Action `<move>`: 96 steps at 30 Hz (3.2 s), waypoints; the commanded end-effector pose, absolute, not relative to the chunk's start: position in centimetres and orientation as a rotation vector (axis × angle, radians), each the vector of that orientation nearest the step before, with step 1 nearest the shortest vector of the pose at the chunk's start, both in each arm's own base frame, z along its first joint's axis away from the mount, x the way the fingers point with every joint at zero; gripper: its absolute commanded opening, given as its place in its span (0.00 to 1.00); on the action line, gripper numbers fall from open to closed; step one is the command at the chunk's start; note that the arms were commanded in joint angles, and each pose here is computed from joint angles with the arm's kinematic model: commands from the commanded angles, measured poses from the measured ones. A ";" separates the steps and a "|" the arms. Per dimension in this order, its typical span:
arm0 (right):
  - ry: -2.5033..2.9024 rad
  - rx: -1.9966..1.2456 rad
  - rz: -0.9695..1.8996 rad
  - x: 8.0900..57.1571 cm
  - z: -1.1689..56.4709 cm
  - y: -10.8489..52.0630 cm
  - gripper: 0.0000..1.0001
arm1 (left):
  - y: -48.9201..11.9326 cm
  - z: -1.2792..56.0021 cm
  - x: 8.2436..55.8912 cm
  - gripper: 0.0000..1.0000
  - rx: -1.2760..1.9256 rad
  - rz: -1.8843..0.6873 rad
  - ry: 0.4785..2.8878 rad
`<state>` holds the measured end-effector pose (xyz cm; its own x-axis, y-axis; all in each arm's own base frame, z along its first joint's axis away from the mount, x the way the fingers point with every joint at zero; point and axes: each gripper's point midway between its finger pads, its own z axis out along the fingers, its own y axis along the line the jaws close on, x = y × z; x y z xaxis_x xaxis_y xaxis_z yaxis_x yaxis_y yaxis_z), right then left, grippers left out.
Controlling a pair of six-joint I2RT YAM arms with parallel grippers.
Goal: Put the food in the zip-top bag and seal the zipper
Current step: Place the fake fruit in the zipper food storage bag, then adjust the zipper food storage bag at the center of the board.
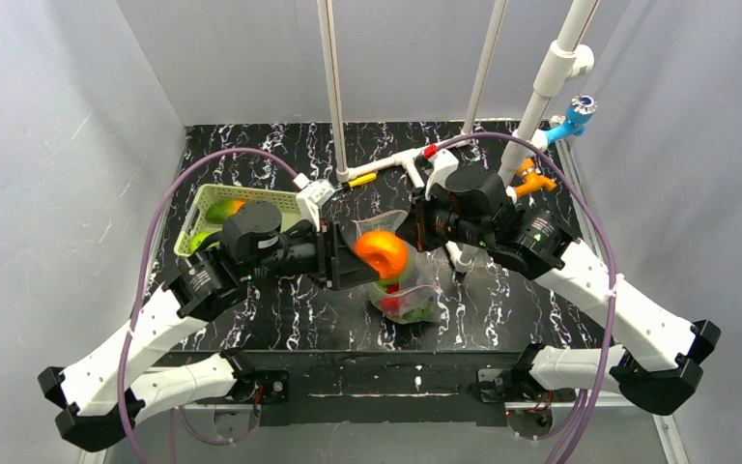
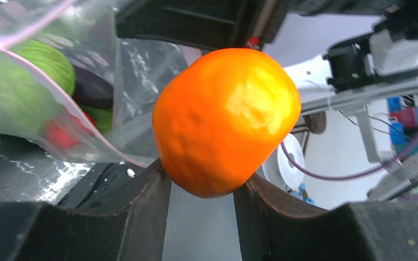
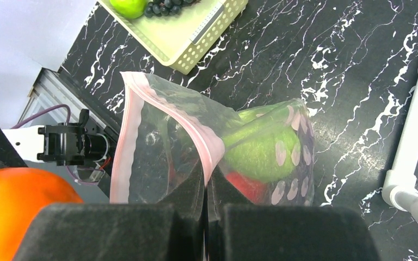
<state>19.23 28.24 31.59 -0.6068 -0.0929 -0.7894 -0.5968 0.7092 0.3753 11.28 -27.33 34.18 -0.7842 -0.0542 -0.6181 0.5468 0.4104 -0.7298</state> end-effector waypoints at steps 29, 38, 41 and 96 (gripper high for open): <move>1.946 -0.464 0.882 20.3 37.4 28.7 0.01 | -27.3 27.4 14.4 0.60 0.358 -0.950 2.522; 1.950 -0.477 0.864 20.5 37.1 28.7 0.01 | -24.8 29.9 13.8 0.77 0.343 -0.923 2.438; 1.943 -0.472 0.861 20.5 37.4 28.5 0.01 | -24.0 30.3 13.7 0.79 0.332 -0.888 2.434; 1.947 -0.608 0.585 21.7 33.5 25.5 0.01 | -23.7 26.8 18.8 0.57 0.052 -0.873 2.516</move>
<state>21.30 24.88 31.44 -0.4687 -0.2156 -0.8566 -0.6049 0.7850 0.1334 19.36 -25.31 26.78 -0.8725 -0.1704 -0.4579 0.1841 0.7534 -0.6312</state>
